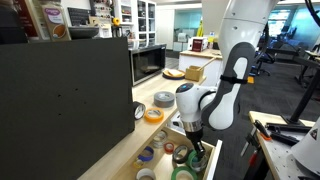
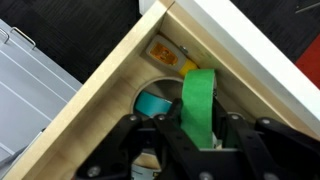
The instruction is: Remove the small green tape from the drawer and put it on top of the orange one on the countertop
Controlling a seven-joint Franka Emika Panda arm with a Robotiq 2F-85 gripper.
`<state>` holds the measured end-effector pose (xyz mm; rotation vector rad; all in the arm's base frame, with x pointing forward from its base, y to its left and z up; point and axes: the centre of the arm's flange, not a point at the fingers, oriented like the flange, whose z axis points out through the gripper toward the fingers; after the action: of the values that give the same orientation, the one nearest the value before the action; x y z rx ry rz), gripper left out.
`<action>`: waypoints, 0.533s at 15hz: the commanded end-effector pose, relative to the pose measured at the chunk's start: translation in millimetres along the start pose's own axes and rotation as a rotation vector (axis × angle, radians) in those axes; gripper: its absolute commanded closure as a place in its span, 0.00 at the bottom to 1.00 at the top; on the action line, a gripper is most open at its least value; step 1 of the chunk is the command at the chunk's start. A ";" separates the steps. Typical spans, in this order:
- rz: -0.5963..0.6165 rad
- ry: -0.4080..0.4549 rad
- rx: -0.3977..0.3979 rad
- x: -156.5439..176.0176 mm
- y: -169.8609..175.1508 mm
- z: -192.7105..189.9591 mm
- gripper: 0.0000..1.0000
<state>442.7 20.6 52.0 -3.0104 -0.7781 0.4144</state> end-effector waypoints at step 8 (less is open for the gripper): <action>0.006 -0.065 -0.069 -29.5 -12.8 -69.1 0.91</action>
<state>440.2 19.4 91.8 -3.0537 -0.8114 0.4575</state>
